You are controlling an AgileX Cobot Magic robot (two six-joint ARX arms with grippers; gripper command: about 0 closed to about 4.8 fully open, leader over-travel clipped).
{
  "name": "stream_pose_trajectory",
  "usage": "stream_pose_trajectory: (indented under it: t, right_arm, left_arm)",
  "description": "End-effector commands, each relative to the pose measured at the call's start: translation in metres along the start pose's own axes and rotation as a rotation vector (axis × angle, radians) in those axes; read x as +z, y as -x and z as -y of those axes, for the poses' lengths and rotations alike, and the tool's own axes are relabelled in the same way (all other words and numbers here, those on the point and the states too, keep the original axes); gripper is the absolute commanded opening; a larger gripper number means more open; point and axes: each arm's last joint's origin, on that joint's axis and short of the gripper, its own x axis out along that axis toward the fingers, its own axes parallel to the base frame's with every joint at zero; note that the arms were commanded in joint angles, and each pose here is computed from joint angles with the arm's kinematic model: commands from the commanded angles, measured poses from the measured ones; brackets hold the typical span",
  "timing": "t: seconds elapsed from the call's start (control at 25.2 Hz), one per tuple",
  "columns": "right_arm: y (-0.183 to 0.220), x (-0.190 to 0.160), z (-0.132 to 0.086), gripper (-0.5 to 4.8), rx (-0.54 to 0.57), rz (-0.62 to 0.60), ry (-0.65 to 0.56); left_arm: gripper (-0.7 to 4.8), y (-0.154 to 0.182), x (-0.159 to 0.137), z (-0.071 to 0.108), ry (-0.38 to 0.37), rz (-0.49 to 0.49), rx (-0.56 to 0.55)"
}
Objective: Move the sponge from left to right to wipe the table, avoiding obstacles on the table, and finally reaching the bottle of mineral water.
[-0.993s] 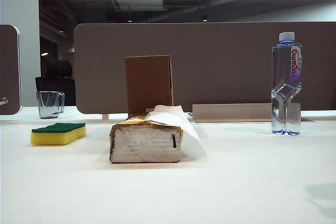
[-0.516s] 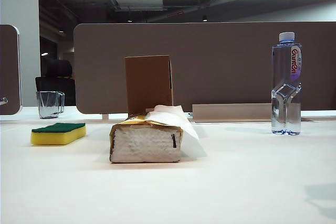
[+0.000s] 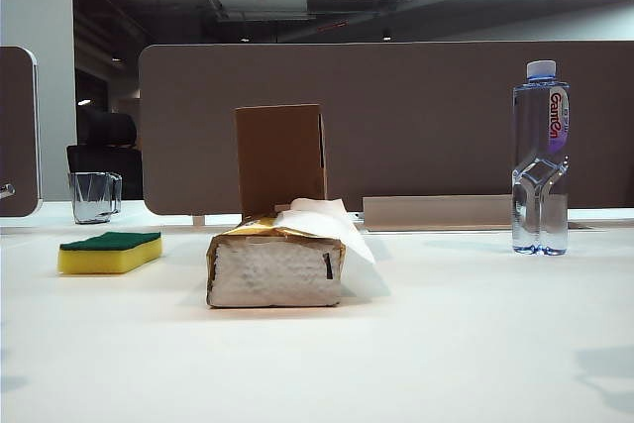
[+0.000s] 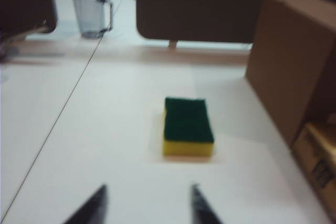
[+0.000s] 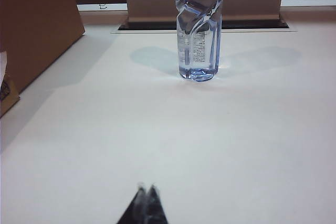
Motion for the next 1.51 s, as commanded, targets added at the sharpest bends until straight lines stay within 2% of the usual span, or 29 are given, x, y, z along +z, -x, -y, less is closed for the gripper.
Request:
stream_pose_trajectory:
  t: [0.04,0.12,0.2,0.28,0.4,0.48,0.6,0.87,1.15,1.31,1.51]
  right_arm:
    - [0.000,0.001,0.000,-0.01,0.005,0.018,0.005]
    - [0.000,0.001,0.000,-0.01,0.005,0.018,0.004]
    - [0.000,0.001,0.000,-0.01,0.005,0.018,0.004]
    - [0.000,0.001,0.000,-0.01,0.006,0.018,0.004]
    - [0.000,0.001,0.000,-0.01,0.006,0.018,0.004]
    - [0.000,0.001,0.000,-0.01,0.006,0.018,0.004]
    - [0.000,0.001,0.000,-0.01,0.007,0.018,0.004]
    - [0.000,0.001,0.000,-0.01,0.008,0.018,-0.004]
    - [0.000,0.001,0.000,-0.01,0.011,0.018,-0.026]
    - [0.000,0.001,-0.001,-0.01,0.033,0.017,-0.026]
    - [0.000,0.001,-0.001,-0.01,0.033,0.017,-0.026]
  left_arm:
    - [2.26,0.006,0.018,0.003,0.046,0.052,-0.077]
    - [2.80,0.010,0.027,0.003,0.072,0.063,-0.102]
    - [3.79,0.017,0.043,0.004,0.093,0.081,-0.120]
    - [4.09,0.024,0.054,0.005,0.092,0.091,-0.132]
    - [4.11,0.032,0.066,0.006,0.093,0.091,-0.169]
    - [4.20,0.036,0.072,0.006,0.120,0.080,-0.187]
    - [4.71,0.039,0.081,0.007,0.160,0.074,-0.199]
    - [4.72,0.033,0.103,0.009,0.174,0.040,-0.226]
    - [4.79,0.010,0.127,0.011,0.179,-0.034,-0.226]
    - [4.79,-0.030,0.152,0.015,0.164,-0.155,-0.265]
    - [4.79,-0.095,0.156,0.018,0.184,-0.338,-0.273]
